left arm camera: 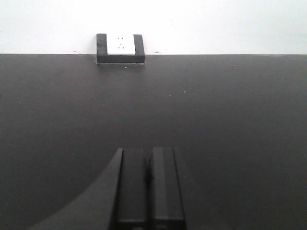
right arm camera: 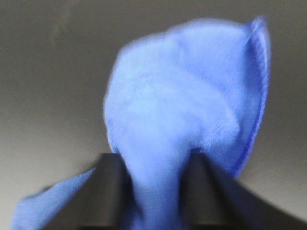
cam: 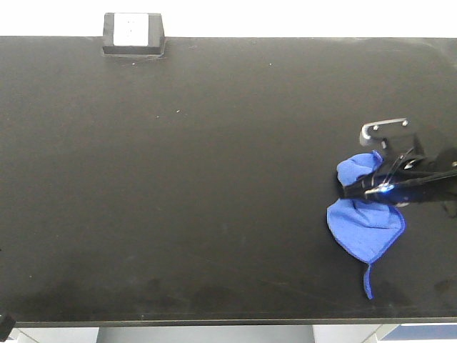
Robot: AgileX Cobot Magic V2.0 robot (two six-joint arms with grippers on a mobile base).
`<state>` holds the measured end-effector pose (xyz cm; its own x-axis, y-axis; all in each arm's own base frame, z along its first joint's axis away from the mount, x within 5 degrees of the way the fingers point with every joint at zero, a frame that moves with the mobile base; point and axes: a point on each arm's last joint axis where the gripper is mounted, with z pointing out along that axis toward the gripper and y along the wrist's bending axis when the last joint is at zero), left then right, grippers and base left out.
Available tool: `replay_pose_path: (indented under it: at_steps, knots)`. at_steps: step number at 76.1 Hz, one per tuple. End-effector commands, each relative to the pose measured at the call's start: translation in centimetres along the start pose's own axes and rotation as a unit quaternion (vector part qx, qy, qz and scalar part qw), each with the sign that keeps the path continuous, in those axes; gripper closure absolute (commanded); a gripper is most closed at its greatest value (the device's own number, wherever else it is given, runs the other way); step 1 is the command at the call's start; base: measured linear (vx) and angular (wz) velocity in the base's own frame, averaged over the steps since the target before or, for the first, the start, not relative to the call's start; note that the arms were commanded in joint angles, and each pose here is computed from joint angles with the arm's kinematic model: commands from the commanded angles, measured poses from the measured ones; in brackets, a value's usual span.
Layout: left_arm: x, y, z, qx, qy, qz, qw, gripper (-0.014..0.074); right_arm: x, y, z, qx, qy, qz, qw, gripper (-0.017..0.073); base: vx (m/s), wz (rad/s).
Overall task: Wipe right workspace with blue cloth
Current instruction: 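Drag the cloth across the counter surface with the right gripper, then open the right gripper to release the cloth on the counter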
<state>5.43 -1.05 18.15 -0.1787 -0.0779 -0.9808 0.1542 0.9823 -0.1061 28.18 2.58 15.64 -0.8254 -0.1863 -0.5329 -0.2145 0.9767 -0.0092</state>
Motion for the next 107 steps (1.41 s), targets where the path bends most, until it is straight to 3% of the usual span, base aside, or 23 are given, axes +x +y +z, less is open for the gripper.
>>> replay_pose_path:
  at_steps: [1,13,29,44,65,107]
  knots:
    - [-1.6,-0.1,-0.3,0.005,-0.053,-0.003,0.999,0.0600,-2.0,-0.4,-2.7,0.019,-0.076,-0.004,0.997,0.0066,0.00,0.00]
    - [-1.6,-0.1,-0.3,0.005,-0.053,-0.003,0.999,0.0600,-3.2,-0.2,-7.3,0.029,-0.153,-0.009,0.988,0.0027,0.00,0.00]
    - [-1.6,-0.1,-0.3,0.005,-0.053,-0.003,0.999,0.0600,-3.2,0.6,-15.6,0.037,-0.276,-0.019,0.960,0.0032,0.00,0.00]
    - [-1.6,-0.1,-0.3,0.005,-0.053,-0.003,0.999,0.0600,-0.7,1.8,-22.4,0.030,-0.354,-0.036,0.934,0.0137,0.00,0.00]
    - [-1.6,-0.1,-0.3,0.005,-0.053,-0.003,0.999,0.0600,3.0,3.2,-26.1,0.004,-0.361,-0.062,0.931,0.0573,0.00,0.00]
    - [-1.6,-0.1,-0.3,0.005,-0.053,-0.003,0.999,0.0600,5.0,4.0,-26.9,-0.021,-0.330,-0.079,0.940,0.0567,0.00,0.00]
